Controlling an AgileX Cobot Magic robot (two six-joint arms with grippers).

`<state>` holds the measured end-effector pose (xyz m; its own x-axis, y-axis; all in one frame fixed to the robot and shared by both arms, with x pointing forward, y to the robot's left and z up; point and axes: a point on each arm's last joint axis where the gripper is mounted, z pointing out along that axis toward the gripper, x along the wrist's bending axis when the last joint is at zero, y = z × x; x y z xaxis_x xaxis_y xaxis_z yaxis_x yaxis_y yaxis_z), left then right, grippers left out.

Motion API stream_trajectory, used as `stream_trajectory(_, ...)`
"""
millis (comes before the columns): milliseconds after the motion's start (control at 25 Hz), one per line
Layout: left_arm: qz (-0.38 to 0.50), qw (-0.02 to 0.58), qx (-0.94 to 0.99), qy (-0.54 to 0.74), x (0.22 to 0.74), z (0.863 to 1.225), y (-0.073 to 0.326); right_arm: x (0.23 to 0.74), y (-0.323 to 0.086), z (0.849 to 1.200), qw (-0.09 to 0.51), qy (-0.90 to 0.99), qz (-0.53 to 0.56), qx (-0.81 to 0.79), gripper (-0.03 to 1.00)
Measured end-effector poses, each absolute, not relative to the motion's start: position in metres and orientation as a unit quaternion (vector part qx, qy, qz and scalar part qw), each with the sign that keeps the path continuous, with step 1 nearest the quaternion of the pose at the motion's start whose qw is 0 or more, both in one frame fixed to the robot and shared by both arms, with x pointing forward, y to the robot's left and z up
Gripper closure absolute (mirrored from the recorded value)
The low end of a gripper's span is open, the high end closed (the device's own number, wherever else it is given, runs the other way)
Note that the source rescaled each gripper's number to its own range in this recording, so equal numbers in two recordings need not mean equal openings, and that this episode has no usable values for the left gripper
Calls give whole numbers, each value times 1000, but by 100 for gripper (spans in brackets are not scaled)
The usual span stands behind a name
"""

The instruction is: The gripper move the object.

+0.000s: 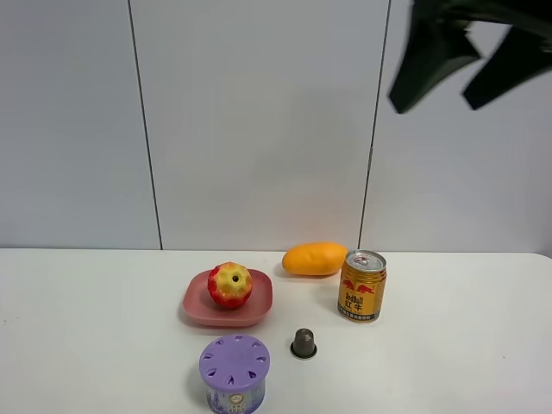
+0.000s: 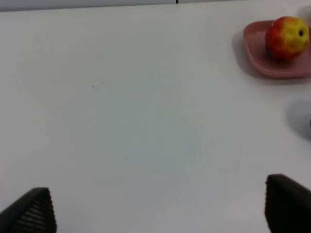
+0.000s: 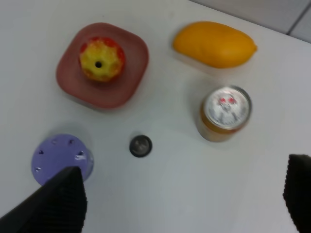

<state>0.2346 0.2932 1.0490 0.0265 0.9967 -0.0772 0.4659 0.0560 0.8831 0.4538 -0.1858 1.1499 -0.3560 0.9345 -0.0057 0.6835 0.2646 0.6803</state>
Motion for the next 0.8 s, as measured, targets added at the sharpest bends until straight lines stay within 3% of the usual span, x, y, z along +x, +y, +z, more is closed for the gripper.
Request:
stream_trajectory(320,337,394,599,611,235,1049,293,348,-284,1136,280,647,317,634,38)
stream_trajectory(480,337,394,599,611,235,1049,293,305,-303,1125,316,608,308,660,38)
stream_trajectory(800,337,394,599,611,235,1049,293,250,-304,1060,325,577,333,671,38)
